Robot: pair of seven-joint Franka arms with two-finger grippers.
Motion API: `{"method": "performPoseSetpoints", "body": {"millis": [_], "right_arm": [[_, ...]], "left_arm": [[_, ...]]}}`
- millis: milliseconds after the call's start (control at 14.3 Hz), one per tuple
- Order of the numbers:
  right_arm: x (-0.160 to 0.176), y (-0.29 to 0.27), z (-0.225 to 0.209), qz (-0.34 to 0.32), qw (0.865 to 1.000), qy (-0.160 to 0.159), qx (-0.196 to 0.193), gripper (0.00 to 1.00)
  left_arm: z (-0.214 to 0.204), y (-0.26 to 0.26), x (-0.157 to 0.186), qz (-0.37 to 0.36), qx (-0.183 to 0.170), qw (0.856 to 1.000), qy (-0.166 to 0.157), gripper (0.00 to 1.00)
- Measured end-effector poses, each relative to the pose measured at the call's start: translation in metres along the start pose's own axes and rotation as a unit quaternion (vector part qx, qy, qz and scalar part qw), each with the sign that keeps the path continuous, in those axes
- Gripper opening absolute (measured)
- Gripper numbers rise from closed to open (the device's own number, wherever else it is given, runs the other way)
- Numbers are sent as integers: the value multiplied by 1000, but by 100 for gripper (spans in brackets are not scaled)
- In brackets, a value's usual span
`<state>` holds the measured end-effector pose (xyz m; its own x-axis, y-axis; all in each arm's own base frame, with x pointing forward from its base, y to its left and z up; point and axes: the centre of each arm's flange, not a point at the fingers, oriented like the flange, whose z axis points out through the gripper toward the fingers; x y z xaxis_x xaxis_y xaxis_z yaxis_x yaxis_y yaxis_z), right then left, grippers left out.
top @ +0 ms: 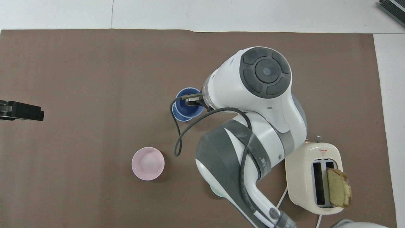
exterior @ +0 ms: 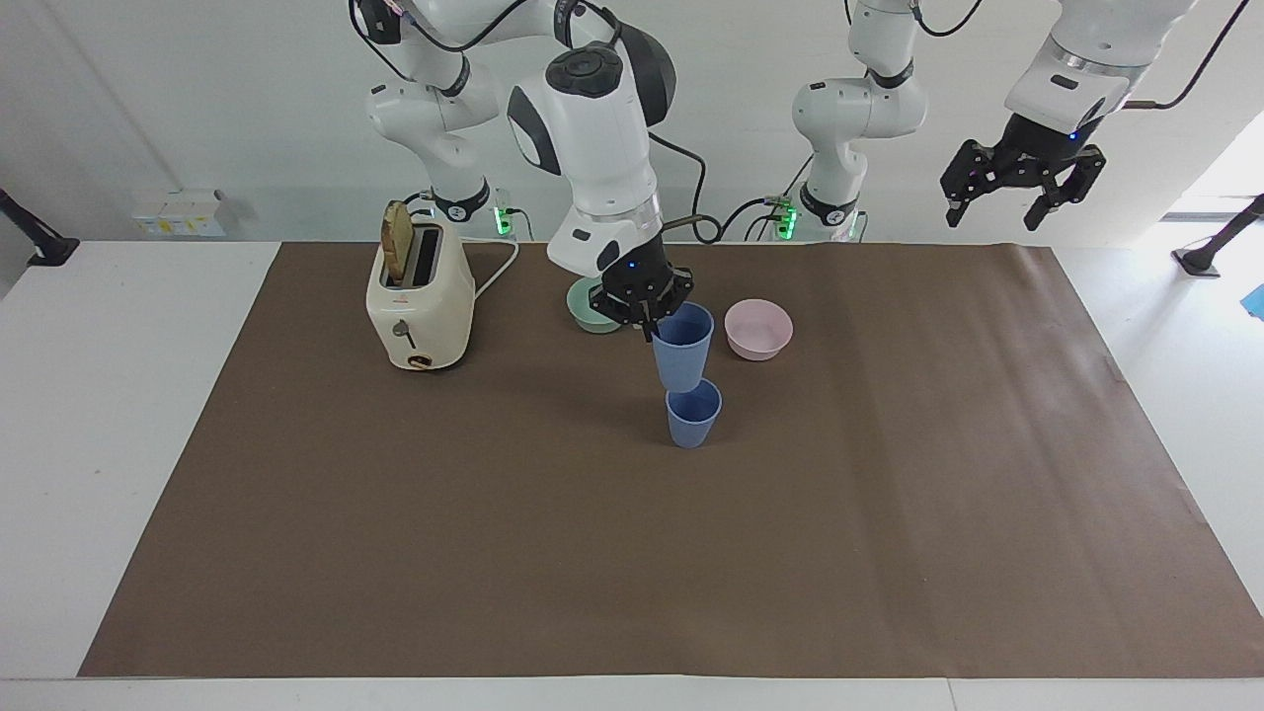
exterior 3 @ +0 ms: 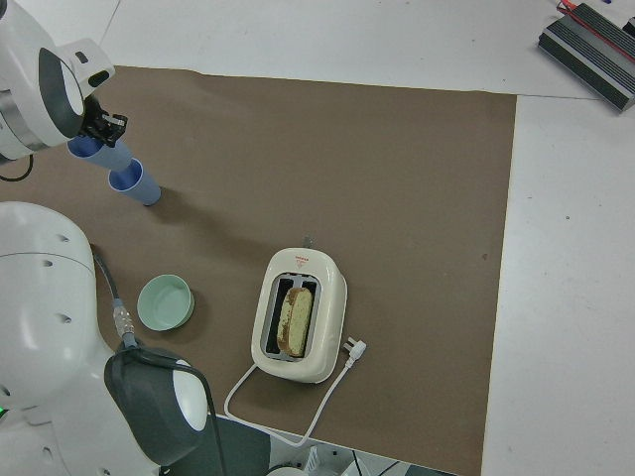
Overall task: Stack blue cups with both arms
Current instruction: 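Lower the blue cup into the other cup and open the right gripper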
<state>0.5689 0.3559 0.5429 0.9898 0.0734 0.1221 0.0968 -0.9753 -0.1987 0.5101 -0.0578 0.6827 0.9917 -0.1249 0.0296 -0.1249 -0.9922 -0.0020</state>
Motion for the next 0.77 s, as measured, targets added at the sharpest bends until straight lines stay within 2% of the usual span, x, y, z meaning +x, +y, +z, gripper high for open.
{"method": "performPoseSetpoints", "body": {"millis": [279, 767], "right_arm": [[-6, -15, 18, -12, 1000, -14, 0, 6], [4, -13, 53, -7, 1000, -13, 4, 6]], "left_arm": [[0, 0, 0, 0, 0, 1000, 0, 100], [0, 0, 0, 0, 0, 1000, 0, 100]]}}
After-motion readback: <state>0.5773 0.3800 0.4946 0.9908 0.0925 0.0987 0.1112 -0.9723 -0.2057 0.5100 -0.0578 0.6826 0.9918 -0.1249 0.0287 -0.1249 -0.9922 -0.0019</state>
